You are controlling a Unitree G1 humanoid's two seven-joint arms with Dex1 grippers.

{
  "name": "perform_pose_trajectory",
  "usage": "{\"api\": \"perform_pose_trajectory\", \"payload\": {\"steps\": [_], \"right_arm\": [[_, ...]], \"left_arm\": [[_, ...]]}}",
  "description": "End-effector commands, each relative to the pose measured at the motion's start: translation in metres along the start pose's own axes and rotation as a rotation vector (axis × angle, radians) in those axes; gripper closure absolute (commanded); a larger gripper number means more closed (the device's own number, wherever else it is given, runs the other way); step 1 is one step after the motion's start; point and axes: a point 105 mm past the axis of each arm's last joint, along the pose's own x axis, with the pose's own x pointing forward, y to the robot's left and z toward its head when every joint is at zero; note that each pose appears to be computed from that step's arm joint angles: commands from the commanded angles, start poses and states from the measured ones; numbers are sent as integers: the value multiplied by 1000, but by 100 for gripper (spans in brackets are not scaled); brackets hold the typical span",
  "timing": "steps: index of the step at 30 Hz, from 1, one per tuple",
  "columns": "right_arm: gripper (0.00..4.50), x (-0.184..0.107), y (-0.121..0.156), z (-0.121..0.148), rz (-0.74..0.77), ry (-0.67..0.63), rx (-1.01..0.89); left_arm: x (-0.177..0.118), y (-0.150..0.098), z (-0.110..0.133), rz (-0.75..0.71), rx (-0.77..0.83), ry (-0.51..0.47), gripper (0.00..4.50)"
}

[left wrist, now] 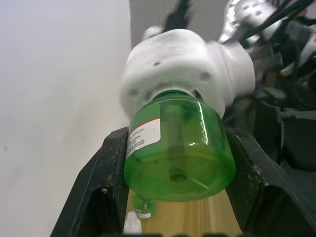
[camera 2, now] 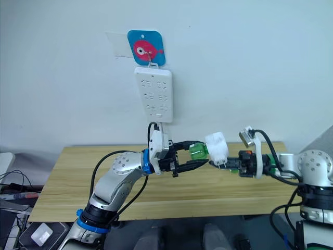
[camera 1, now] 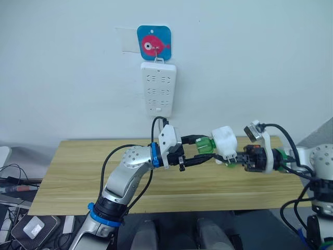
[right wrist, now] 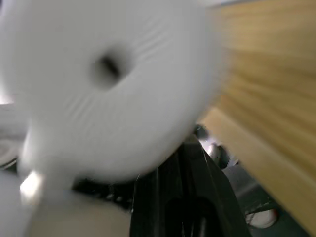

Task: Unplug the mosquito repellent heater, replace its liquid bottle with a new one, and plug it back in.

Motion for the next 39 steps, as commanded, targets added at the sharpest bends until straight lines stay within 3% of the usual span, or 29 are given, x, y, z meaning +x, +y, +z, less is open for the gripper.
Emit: {"api": "perform_pose_trajectory", "payload": {"steps": [1,9,18,28,39], "right_arm": [[442,-4,26,2,63,10,-71],[442,2,54,12,125,12,-127],[442,18,71,50,123,-66,-194],[442,32,32,76,-88,-107,-311],[442,25,-10,81,-216,-100,-330]], "left_arm": [[1,1,11,2,45,-35,224],[2,2,11,-4,45,-34,224],[1,-1,6,-31,67,-7,224],[3,-7,5,-60,71,-7,224],[1,-22,13,-141,14,-41,224]]}}
